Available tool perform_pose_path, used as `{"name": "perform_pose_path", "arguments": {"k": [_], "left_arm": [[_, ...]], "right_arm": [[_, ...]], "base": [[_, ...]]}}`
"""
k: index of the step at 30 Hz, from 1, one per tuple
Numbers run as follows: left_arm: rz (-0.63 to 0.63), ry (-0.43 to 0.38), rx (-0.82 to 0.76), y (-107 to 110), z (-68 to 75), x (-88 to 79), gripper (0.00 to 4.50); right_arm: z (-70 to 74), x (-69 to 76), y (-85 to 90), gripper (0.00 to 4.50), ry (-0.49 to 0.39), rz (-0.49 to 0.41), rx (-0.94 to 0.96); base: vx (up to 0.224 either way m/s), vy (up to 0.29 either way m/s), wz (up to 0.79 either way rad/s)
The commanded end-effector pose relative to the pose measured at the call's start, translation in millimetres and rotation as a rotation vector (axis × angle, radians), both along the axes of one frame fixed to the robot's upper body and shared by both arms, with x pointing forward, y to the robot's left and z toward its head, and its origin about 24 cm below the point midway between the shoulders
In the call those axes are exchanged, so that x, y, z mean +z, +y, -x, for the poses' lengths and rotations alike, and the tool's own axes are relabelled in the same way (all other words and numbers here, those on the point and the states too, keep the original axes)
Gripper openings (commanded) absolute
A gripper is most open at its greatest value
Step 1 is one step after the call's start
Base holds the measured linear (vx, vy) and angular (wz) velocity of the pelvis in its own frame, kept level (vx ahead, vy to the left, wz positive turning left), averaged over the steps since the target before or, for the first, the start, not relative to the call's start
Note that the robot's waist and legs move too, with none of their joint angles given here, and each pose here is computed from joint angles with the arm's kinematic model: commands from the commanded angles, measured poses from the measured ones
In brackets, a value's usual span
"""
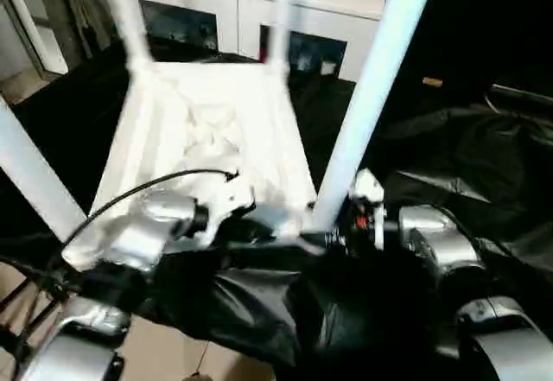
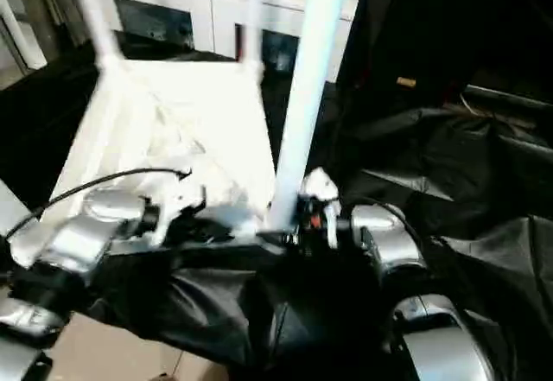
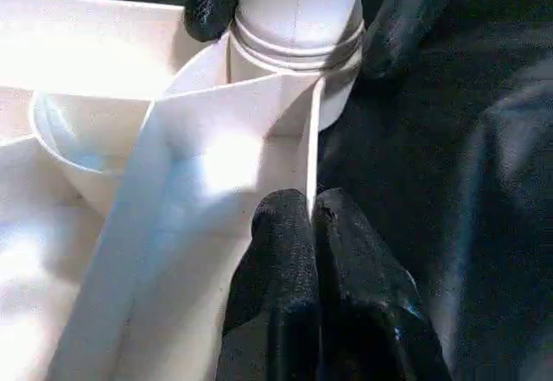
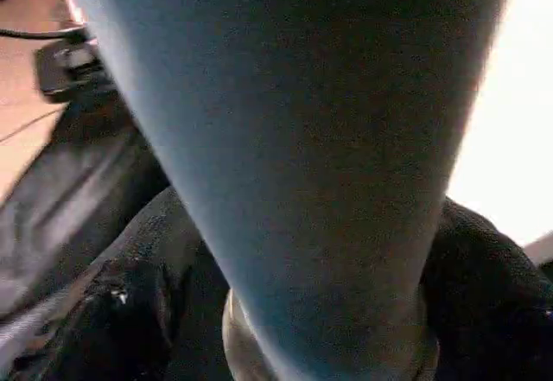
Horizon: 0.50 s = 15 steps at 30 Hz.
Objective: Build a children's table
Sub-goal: Rotate leg to tighten
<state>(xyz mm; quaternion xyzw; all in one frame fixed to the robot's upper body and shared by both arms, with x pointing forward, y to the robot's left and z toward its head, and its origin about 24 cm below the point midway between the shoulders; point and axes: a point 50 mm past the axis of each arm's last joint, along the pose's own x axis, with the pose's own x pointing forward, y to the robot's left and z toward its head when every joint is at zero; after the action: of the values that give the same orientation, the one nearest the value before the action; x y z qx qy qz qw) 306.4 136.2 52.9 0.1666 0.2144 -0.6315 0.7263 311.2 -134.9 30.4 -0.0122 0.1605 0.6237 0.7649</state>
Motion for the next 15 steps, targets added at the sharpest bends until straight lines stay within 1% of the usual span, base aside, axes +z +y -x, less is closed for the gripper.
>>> {"name": "perform_pose_path", "arguments": {"k": [1,4,6,8,11,15], "left_arm": [[0.021,0.029,-0.052,-11.6,5.9,-5.2,0.00],[0.020,0.037,-0.061,-10.6,7.1,-5.1,0.00],[0.021,0.040,-0.064,-10.4,7.6,-5.2,0.00],[0.023,0.040,-0.064,-10.8,7.8,-5.4,0.00],[0.028,0.033,-0.052,-12.2,7.0,-5.9,0.00],[0.041,0.016,-0.005,-16.5,3.2,-6.1,0.00]], "right_arm": [[10.6,-7.5,13.9,3.40,0.061,0.001,0.124],[12.7,-8.3,14.1,3.11,0.079,-0.001,0.145],[14.0,-8.8,14.2,3.04,0.091,-0.006,0.151],[15.1,-9.4,14.2,2.73,0.100,-0.009,0.155],[17.1,-10.8,14.5,2.68,0.111,-0.011,0.154],[17.1,-17.0,15.9,2.62,0.111,0.004,0.089]], "base": [[0.000,0.000,0.00],[0.000,0.000,0.00],[0.000,0.000,0.00],[0.000,0.000,0.00],[0.000,0.000,0.00],[0.000,0.000,0.00]]}}
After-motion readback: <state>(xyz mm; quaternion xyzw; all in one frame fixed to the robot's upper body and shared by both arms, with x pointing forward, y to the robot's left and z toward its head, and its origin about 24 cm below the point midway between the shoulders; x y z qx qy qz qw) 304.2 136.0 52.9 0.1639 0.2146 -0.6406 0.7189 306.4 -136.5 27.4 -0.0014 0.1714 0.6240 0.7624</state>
